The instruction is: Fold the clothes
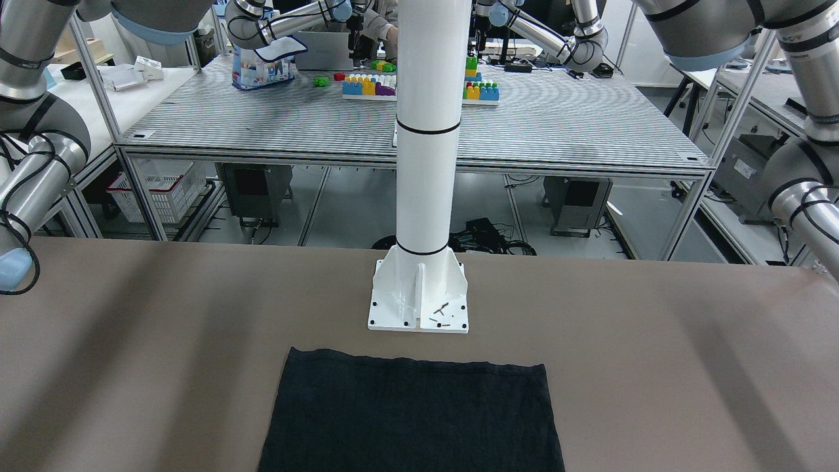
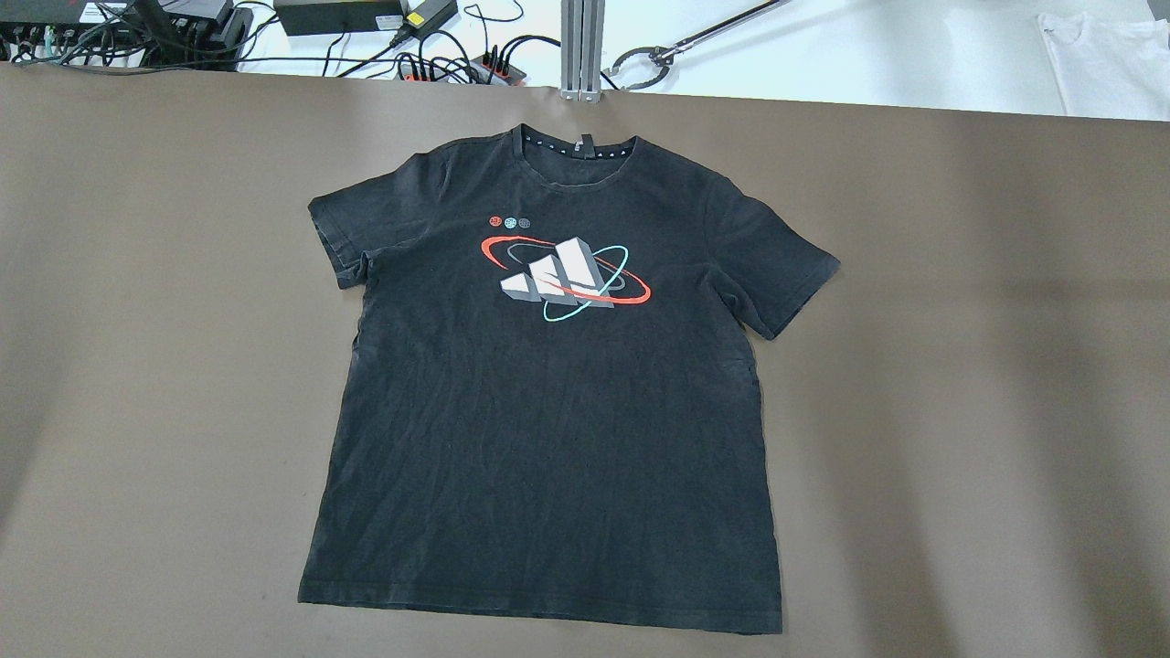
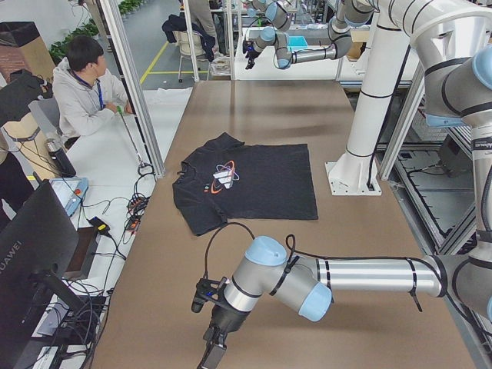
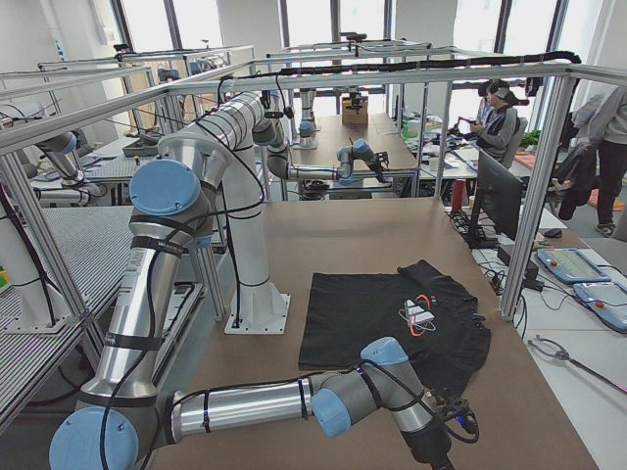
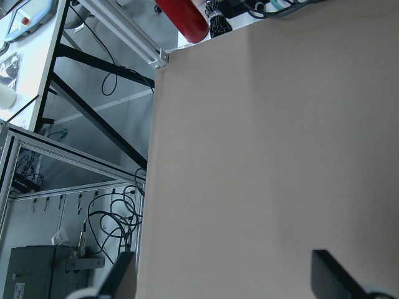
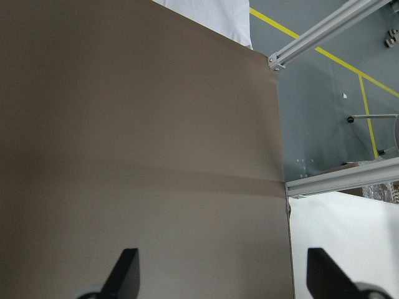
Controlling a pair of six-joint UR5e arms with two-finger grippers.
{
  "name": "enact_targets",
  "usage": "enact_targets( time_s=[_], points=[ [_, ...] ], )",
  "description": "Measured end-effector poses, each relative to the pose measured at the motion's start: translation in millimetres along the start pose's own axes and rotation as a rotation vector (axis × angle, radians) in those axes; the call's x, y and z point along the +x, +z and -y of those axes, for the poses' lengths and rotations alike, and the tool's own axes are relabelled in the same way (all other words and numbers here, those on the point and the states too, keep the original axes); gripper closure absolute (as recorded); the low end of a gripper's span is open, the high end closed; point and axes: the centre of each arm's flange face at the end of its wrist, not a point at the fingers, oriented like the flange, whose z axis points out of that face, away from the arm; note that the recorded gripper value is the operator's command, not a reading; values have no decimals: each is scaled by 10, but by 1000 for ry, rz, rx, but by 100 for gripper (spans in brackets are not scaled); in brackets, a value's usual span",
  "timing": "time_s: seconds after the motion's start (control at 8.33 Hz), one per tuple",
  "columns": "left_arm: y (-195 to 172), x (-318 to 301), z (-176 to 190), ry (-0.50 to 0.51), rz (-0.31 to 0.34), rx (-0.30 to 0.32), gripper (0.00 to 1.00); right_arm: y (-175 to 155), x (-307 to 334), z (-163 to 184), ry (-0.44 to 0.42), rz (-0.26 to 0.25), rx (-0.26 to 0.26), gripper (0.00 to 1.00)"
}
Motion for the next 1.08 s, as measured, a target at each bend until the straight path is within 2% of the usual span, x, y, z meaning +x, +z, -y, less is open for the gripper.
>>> enact_targets(
  time_s=[0.36,0.84,1.08],
  points=[
    [38,13,58,8,-3,0,0,38,-49,-28,-5,8,-10,6],
    [18,192,101,57,-95,17,0,64,-224,-15,-35,33,-6,6],
    [84,637,246,214,-136,29,0,74,-462,75,-65,57,2,5]
  ],
)
